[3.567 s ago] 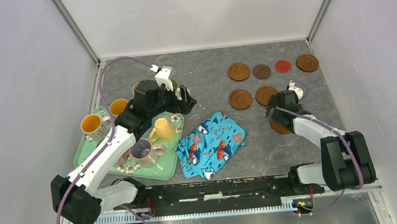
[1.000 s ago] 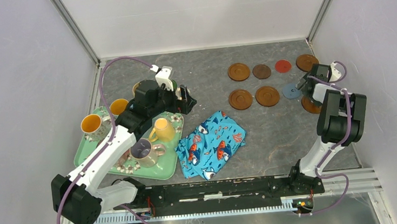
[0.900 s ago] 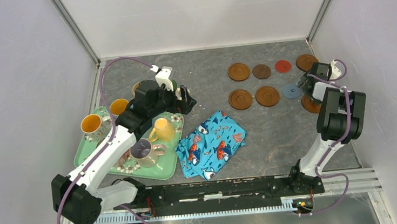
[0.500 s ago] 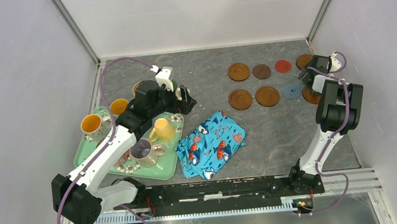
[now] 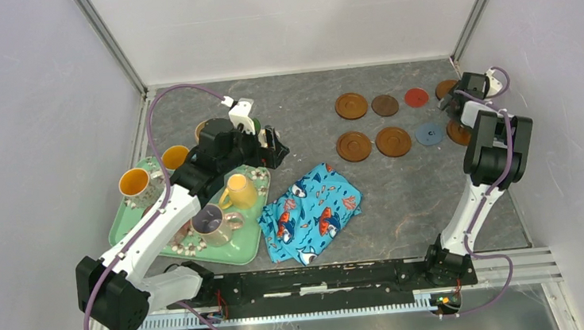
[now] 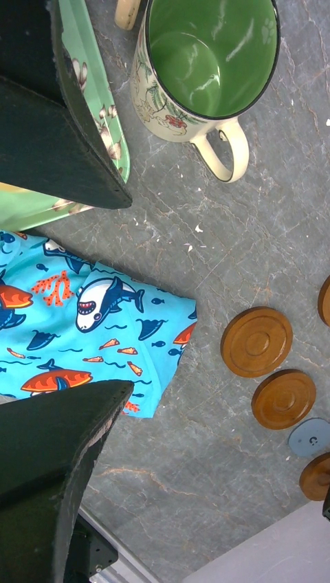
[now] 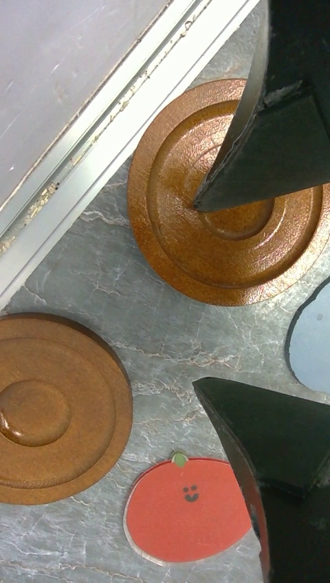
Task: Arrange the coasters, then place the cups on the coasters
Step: Move the coaster to the corner of the board, then pick up the cup at the center of the board.
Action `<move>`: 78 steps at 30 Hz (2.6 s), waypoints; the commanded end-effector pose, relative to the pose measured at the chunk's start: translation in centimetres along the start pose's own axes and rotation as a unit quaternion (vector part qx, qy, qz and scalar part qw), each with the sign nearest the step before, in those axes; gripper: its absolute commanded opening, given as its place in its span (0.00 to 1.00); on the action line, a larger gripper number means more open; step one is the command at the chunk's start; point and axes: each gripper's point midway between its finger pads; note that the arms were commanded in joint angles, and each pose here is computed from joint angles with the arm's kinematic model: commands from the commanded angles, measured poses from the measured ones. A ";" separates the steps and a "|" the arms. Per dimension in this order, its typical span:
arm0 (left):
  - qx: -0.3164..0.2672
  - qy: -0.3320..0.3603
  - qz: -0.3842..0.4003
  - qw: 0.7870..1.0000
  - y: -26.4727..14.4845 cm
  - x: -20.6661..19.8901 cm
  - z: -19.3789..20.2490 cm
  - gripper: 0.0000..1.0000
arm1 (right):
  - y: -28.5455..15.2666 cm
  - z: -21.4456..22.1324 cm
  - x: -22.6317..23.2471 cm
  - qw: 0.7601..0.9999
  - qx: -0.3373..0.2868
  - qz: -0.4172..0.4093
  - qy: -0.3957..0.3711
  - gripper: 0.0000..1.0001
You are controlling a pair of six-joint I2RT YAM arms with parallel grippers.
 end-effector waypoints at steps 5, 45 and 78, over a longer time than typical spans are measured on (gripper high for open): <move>-0.023 0.002 0.001 1.000 -0.2 -0.2 -1.1 1.00 | -0.3 -2.1 0.8 1.000 -0.010 -0.017 -0.007 0.98; -0.187 -0.259 -0.290 0.902 0.6 4.6 -1.9 1.00 | -29.2 7.9 7.2 0.932 -0.090 -0.306 -0.172 0.98; -0.217 -0.338 -0.556 0.727 12.4 15.6 -0.1 1.00 | -33.1 9.6 6.2 0.908 -0.113 -0.351 -0.197 0.98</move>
Point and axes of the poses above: each gripper's point midway between its finger pads, its own y axis out along the fingers, its own x axis along the line the jaws close on, z = x × y, and after that the axes turned 9 degrees about -y, right-handed
